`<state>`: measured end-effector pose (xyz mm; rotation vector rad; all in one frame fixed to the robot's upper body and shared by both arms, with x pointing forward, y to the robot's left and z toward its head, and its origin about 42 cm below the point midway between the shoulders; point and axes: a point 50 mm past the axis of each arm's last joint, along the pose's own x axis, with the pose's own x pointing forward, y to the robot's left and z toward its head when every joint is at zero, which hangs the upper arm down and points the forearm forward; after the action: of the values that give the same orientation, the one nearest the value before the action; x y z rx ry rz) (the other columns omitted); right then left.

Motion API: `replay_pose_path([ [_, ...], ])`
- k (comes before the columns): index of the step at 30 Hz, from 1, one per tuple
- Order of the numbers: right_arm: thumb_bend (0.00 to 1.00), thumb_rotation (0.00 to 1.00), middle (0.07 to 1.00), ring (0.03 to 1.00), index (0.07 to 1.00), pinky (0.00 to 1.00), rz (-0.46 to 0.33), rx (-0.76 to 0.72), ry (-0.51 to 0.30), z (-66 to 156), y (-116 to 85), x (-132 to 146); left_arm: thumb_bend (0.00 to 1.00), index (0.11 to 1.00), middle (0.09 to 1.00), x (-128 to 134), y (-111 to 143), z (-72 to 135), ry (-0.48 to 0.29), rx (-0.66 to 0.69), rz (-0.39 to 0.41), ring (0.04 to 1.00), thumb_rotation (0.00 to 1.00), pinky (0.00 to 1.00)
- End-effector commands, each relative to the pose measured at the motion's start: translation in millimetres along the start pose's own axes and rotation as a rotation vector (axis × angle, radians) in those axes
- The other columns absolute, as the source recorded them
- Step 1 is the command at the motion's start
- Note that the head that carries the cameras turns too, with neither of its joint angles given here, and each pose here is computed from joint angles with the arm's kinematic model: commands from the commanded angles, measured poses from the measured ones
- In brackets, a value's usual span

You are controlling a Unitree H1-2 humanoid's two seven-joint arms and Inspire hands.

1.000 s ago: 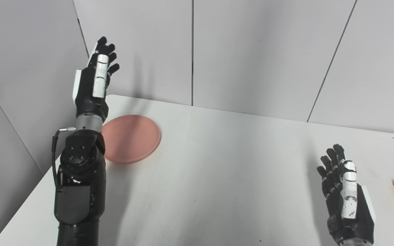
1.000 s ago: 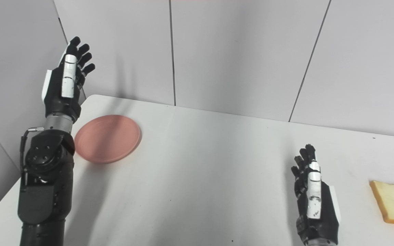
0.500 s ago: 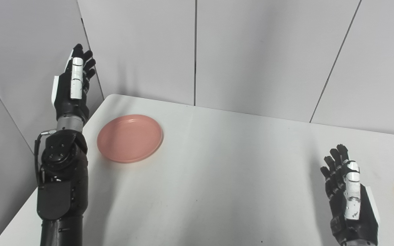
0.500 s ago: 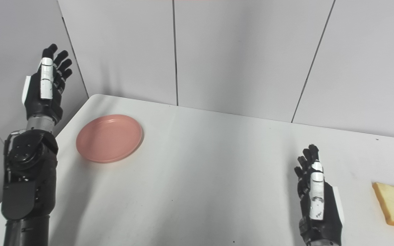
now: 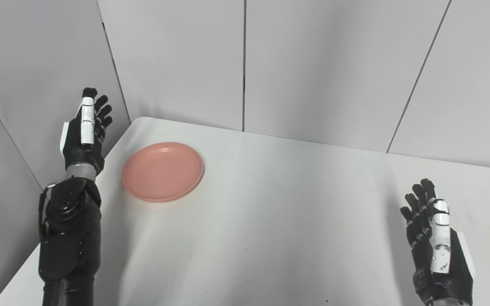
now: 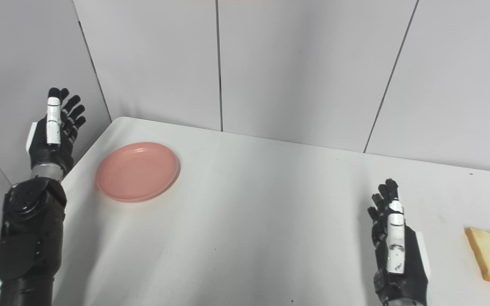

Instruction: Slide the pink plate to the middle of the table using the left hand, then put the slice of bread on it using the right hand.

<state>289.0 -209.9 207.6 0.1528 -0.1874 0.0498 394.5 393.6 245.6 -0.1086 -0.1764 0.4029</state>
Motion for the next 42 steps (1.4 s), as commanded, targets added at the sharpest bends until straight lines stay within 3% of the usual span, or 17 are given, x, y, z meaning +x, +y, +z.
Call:
replay_pose_path([
  [1, 0.42, 1.0, 1.0, 1.0, 1.0, 1.0, 0.02, 0.0, -0.069, 17, 6, 5, 0.8, 0.893, 0.9, 7, 5, 15, -0.075, 0.028, 0.006, 0.903, 0.9, 0.9],
  [20, 0.42, 1.0, 1.0, 1.0, 1.0, 1.0, 0.025, 0.003, -0.068, 21, 7, 3, 0.76, 0.936, 0.933, 13, 17, -29, 0.064, -0.018, 0.005, 0.939, 0.89, 0.95],
  [42, 0.42, 1.0, 1.0, 1.0, 1.0, 1.0, 0.037, 0.016, -0.064, 23, 7, 5, 0.77, 0.918, 0.909, 9, 5, -59, 0.123, 0.001, -0.005, 0.909, 0.88, 0.91],
])
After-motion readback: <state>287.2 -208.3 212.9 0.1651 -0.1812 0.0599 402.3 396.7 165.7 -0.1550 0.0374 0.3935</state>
